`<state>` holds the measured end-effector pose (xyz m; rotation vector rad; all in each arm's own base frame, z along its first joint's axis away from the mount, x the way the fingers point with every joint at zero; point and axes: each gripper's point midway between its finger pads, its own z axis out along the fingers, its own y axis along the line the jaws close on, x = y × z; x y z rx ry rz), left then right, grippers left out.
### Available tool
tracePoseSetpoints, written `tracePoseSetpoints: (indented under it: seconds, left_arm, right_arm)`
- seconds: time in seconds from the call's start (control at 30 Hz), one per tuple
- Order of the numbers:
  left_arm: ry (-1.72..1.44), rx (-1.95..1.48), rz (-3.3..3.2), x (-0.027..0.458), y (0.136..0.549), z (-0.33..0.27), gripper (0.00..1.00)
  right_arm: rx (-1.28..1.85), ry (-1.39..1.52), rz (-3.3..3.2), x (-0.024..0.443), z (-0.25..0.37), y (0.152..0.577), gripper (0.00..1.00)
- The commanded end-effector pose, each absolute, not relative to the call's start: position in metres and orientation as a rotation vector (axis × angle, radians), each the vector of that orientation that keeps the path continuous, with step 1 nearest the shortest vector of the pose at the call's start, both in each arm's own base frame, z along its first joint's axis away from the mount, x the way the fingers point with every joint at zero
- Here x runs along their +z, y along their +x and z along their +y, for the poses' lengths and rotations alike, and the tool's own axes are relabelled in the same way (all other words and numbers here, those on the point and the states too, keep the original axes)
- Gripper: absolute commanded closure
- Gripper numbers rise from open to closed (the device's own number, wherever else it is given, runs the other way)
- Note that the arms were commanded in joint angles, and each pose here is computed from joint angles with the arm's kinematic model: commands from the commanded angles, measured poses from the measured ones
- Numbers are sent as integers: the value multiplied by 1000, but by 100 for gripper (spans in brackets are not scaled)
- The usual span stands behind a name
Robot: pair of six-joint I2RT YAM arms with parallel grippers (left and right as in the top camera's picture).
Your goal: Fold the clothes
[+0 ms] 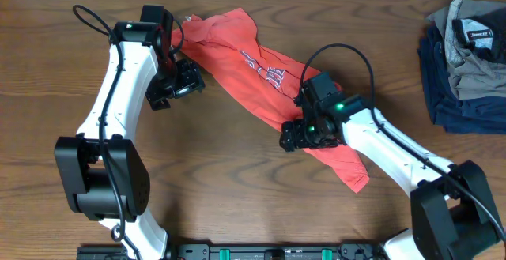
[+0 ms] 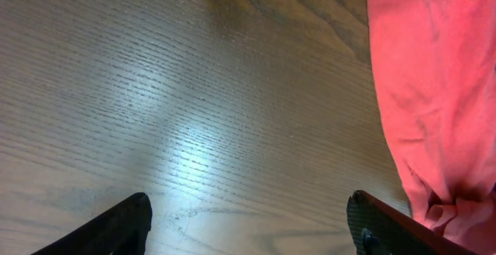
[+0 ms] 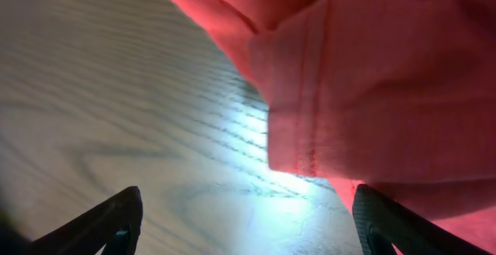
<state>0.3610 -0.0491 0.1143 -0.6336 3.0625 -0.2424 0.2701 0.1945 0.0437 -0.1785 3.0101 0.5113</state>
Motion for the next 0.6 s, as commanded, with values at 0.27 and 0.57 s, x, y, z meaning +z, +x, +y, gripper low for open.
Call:
tracePoseSetpoints:
  seconds: [0.27, 0.57]
  left_arm:
    - [-615, -230, 3073, 113, 359, -47, 17]
    - [-615, -230, 3073, 113, 359, -47, 18]
  right_arm:
    - [431, 152, 2939, 31, 194, 300, 18]
    - [410, 267, 2959, 22, 193, 297, 51]
